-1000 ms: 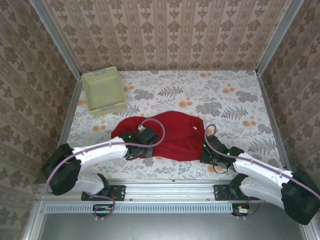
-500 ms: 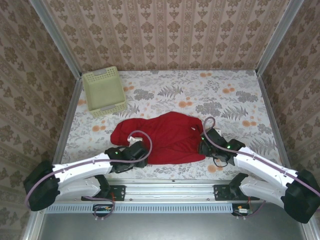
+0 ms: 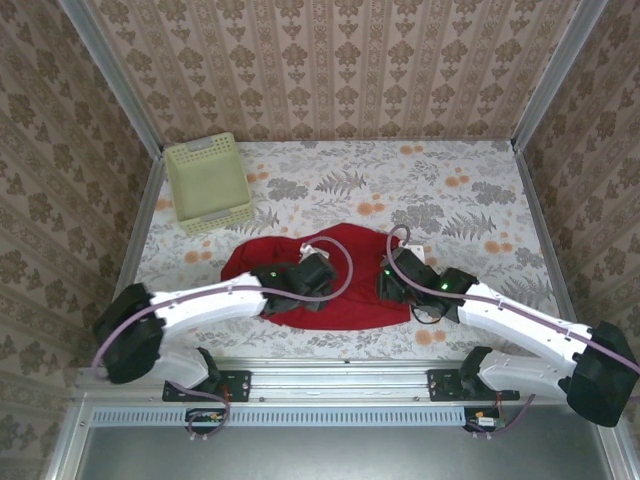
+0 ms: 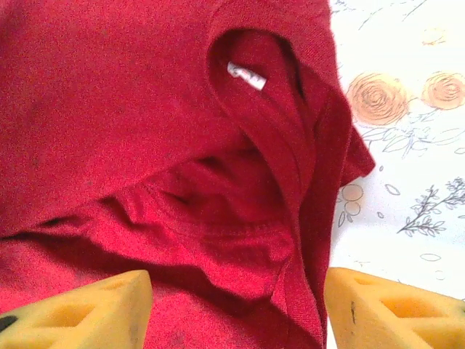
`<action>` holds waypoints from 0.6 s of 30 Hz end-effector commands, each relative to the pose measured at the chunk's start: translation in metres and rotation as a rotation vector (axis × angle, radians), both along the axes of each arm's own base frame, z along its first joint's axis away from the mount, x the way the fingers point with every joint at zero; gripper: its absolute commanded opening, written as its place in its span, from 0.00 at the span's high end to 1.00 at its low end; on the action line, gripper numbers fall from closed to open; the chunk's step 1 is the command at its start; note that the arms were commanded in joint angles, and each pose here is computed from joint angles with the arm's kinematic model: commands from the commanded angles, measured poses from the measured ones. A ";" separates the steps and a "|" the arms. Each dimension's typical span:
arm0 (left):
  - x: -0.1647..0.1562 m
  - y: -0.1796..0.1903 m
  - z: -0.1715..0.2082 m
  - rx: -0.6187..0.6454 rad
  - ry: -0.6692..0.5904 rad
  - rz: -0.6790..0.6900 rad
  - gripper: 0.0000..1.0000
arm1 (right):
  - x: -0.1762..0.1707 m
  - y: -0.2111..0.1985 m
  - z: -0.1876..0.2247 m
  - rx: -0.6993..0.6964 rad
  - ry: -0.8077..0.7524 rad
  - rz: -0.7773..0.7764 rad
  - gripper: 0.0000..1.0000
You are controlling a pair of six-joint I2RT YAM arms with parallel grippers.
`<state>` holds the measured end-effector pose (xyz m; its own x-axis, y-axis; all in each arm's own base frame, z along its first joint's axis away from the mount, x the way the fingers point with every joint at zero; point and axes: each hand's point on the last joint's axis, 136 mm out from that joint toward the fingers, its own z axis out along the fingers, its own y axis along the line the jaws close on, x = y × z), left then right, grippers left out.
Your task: Fold the inside-out t-shirt
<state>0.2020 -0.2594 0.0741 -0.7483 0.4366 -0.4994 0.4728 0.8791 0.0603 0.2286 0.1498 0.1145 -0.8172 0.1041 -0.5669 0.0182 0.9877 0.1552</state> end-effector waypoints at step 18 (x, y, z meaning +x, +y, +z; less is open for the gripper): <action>0.027 0.022 0.003 0.034 -0.030 0.068 0.92 | -0.001 0.013 -0.005 0.087 -0.025 0.057 0.38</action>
<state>0.2262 -0.2379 0.0672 -0.7625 0.4300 -0.4834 0.4194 0.8974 0.1369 0.2225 0.1422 0.1049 -0.8098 0.1144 -0.5754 0.0178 0.9852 0.1707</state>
